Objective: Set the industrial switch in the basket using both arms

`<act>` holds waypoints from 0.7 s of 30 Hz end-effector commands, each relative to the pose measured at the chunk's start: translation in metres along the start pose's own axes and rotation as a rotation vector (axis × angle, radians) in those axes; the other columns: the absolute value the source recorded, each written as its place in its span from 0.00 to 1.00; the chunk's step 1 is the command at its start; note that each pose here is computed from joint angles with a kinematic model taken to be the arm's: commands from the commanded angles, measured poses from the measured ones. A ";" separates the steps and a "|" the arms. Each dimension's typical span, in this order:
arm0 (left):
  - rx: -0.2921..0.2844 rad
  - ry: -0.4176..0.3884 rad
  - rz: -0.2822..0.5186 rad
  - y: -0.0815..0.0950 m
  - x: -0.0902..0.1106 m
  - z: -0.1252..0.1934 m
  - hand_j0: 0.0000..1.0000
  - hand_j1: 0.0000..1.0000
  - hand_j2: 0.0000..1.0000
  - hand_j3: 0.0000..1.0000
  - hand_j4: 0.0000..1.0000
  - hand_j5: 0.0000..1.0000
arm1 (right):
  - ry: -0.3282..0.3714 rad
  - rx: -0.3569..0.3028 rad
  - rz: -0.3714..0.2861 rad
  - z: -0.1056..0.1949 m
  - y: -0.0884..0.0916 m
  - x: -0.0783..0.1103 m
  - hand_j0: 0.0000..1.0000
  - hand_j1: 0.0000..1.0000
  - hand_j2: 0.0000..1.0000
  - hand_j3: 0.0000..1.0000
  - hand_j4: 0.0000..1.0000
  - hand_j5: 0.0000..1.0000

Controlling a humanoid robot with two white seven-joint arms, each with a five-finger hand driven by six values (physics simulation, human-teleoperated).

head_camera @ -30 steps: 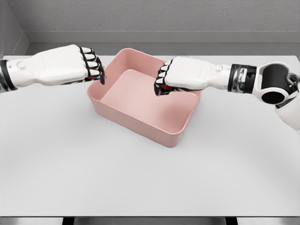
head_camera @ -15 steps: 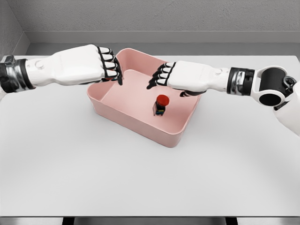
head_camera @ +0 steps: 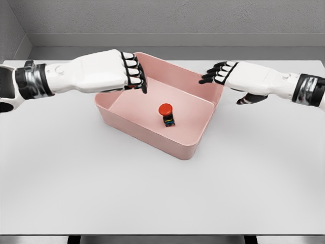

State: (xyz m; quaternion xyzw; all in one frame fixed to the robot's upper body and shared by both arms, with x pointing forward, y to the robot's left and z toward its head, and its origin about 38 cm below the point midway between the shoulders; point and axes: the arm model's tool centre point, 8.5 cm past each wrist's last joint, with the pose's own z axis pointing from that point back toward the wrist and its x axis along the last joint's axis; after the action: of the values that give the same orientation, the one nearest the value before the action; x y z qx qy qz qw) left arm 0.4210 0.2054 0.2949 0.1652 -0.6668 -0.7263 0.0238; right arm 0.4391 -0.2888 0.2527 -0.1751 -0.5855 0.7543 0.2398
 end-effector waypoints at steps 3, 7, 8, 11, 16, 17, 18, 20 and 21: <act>0.009 -0.001 0.009 -0.002 -0.003 -0.007 0.65 0.65 0.65 0.65 0.65 0.65 | 0.215 0.016 -0.045 0.068 -0.002 -0.056 1.00 1.00 1.00 1.00 1.00 1.00; 0.004 0.004 0.007 -0.003 -0.004 -0.007 0.72 0.72 0.72 0.72 0.72 0.72 | 0.226 0.008 -0.071 0.073 0.009 -0.055 1.00 1.00 1.00 1.00 1.00 1.00; 0.005 0.004 0.007 -0.003 -0.004 -0.007 0.97 0.97 0.97 0.97 0.97 0.97 | 0.221 0.010 -0.069 0.072 0.010 -0.053 1.00 1.00 1.00 1.00 1.00 1.00; 0.012 -0.004 0.013 -0.004 -0.003 -0.011 1.00 1.00 1.00 1.00 1.00 1.00 | 0.208 0.006 -0.059 0.070 0.007 -0.050 1.00 1.00 1.00 1.00 1.00 1.00; 0.012 0.012 0.018 -0.004 -0.005 -0.005 1.00 1.00 1.00 1.00 1.00 1.00 | 0.202 -0.002 -0.054 0.069 0.005 -0.048 1.00 1.00 1.00 1.00 1.00 1.00; 0.011 0.024 0.029 -0.006 -0.007 -0.002 1.00 1.00 1.00 1.00 1.00 1.00 | 0.201 -0.002 -0.056 0.069 0.006 -0.047 1.00 1.00 1.00 1.00 1.00 1.00; 0.010 0.063 0.055 -0.006 -0.013 0.014 1.00 1.00 1.00 1.00 1.00 1.00 | 0.202 -0.002 -0.054 0.069 0.005 -0.048 1.00 1.00 1.00 1.00 1.00 1.00; -0.005 0.124 0.080 -0.006 -0.019 0.042 1.00 1.00 1.00 1.00 1.00 1.00 | 0.200 -0.002 -0.059 0.068 0.007 -0.047 1.00 1.00 1.00 1.00 1.00 1.00; -0.022 0.165 0.096 -0.008 -0.022 0.061 1.00 1.00 1.00 1.00 1.00 1.00 | 0.200 -0.004 -0.059 0.068 0.006 -0.047 1.00 1.00 1.00 1.00 1.00 1.00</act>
State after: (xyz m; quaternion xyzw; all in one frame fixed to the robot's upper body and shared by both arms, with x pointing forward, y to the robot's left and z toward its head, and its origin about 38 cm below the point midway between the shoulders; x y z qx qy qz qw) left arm 0.4280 0.2425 0.2892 0.1773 -0.6652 -0.7203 0.0847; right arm 0.4398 -0.3714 0.2628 -0.2338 -0.5624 0.7269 0.3172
